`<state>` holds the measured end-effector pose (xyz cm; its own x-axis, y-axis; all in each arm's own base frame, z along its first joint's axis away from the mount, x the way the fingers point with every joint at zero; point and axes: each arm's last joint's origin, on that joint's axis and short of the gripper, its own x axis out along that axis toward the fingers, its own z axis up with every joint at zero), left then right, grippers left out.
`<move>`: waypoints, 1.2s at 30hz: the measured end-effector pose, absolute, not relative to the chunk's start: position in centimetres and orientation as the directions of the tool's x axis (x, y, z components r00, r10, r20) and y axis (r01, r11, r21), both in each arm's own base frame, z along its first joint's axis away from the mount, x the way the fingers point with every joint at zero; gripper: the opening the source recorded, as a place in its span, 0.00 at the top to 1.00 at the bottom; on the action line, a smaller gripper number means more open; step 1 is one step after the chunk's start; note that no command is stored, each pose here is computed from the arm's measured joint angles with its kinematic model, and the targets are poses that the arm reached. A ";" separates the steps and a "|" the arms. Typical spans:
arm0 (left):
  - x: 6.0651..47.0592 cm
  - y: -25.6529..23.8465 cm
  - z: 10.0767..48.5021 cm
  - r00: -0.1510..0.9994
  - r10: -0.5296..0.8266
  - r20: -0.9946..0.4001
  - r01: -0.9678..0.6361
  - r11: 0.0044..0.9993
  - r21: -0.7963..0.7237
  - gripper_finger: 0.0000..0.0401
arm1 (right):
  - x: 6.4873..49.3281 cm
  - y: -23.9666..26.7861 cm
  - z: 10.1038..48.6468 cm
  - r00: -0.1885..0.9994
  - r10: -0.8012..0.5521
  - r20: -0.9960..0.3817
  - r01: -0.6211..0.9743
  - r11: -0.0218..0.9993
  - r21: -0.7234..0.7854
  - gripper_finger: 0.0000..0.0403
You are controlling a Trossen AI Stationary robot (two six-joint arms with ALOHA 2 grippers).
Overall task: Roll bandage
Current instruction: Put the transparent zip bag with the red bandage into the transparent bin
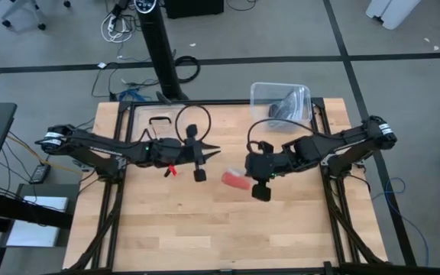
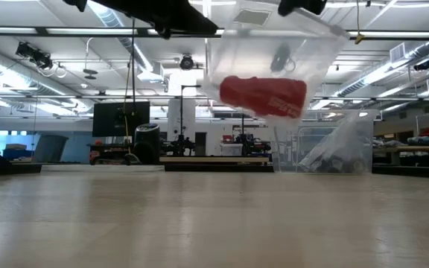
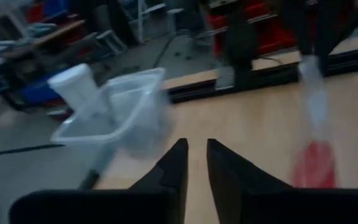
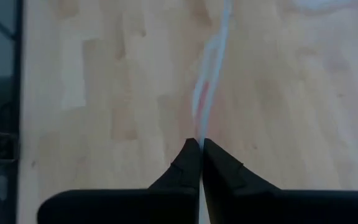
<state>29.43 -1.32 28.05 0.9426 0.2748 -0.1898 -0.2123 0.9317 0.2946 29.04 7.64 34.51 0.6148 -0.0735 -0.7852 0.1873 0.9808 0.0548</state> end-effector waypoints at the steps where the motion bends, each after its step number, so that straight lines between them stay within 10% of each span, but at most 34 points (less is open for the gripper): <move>1: 29.2 -1.3 28.3 0.936 0.300 -0.186 -0.233 0.920 0.314 0.83 | 28.9 7.5 34.7 0.621 -0.087 -0.779 0.201 0.978 0.051 1.00; 23: 24.7 0.2 22.6 0.902 0.430 0.024 -0.424 0.875 0.233 0.72 | 20.5 -6.7 41.5 0.622 -0.521 -0.584 0.729 0.658 0.190 1.00; 36: 24.7 0.0 22.4 0.924 0.382 0.009 -0.377 0.906 0.191 0.72 | 19.8 -14.2 38.2 0.414 -0.486 -0.769 0.871 0.456 0.181 1.00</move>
